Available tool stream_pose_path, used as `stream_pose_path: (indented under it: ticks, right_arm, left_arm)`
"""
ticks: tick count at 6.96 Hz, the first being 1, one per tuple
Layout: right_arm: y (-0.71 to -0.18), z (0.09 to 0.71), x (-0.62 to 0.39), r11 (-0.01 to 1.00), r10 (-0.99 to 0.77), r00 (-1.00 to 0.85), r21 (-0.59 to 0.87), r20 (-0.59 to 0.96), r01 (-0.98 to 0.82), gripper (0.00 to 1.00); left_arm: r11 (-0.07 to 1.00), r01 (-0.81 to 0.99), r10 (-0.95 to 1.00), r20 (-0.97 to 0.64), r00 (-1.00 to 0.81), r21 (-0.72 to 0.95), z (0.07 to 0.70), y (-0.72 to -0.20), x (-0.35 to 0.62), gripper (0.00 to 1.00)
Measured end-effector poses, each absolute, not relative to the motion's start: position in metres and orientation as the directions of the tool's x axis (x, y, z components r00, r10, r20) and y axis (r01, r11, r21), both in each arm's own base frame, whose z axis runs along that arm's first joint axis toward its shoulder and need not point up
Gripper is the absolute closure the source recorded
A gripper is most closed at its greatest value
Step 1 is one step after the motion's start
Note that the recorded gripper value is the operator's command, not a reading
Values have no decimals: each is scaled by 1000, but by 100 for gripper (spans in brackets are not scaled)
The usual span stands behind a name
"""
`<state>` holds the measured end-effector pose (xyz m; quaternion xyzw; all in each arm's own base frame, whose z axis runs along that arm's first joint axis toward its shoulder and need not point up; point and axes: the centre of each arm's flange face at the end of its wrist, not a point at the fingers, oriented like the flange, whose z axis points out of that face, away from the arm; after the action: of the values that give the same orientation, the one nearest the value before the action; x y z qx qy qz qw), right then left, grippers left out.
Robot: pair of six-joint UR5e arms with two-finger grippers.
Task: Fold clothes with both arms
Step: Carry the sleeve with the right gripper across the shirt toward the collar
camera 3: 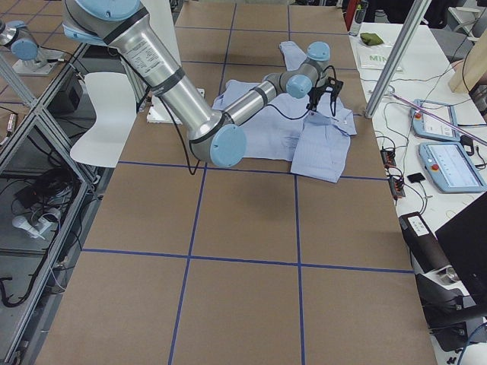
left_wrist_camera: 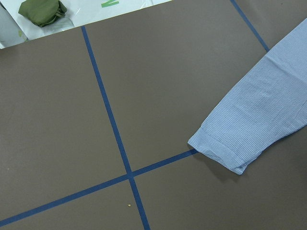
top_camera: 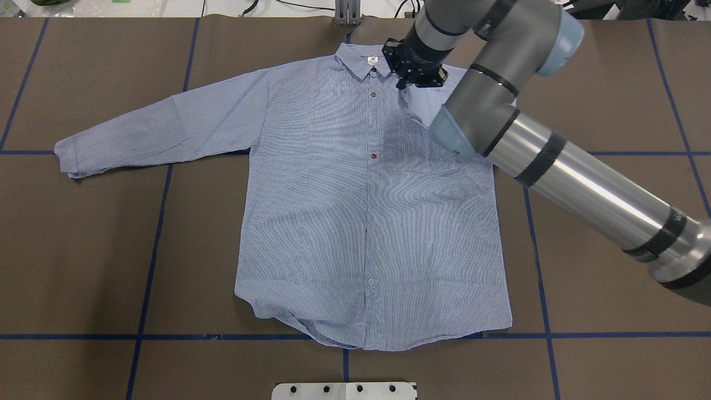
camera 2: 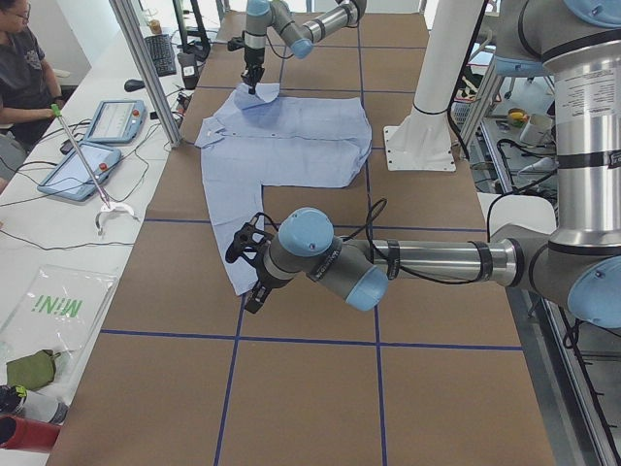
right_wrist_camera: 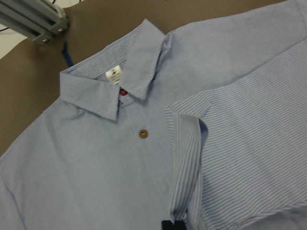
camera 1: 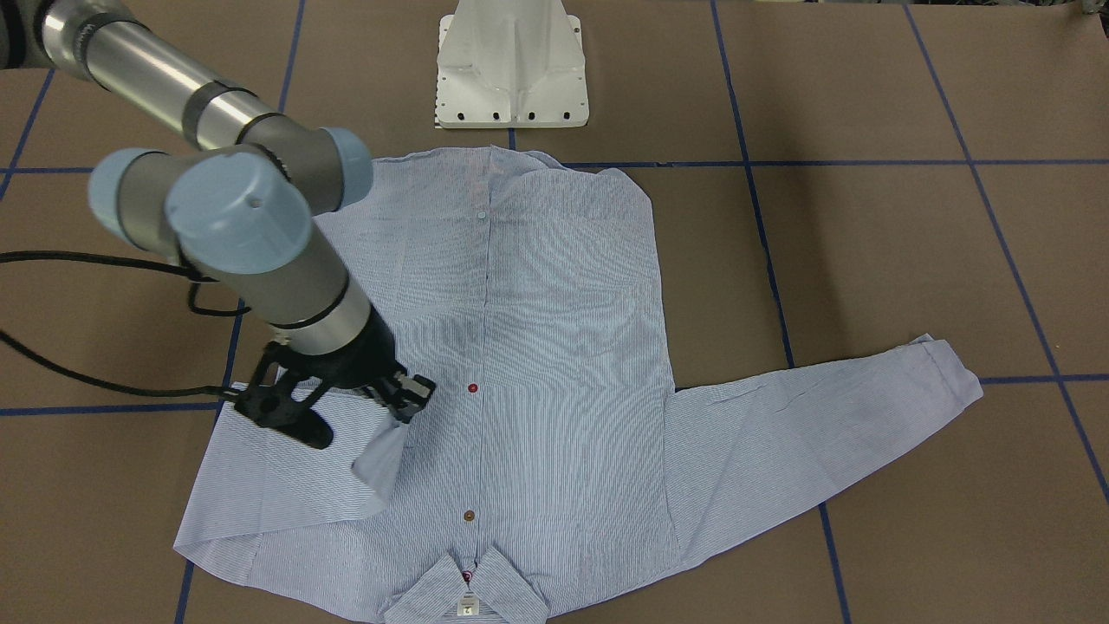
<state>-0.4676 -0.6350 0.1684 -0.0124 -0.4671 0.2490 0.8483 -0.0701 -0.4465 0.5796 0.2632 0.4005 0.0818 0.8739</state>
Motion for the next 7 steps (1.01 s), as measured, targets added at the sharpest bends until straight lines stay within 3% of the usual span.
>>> stream_pose_path:
  ticks: [2, 3, 4, 7]
  right_arm:
    - [-610, 112, -532, 877, 408, 404, -228, 819, -424, 100]
    - [-598, 106, -558, 869, 400, 368, -220, 840, -443, 74]
    - [-592, 103, -574, 863, 399, 340, -224, 852, -453, 1]
    - [-569, 90, -608, 843, 398, 314, -209, 862, -496, 0]
  left_arm:
    - [844, 68, 358, -654, 666, 531, 576, -446, -70, 1]
    - [843, 68, 360, -653, 666, 533, 575, -446, -70, 1]
    - [844, 68, 359, -654, 666, 533, 575, -445, -70, 1]
    - [849, 65, 354, -657, 666, 524, 581, -438, -69, 0]
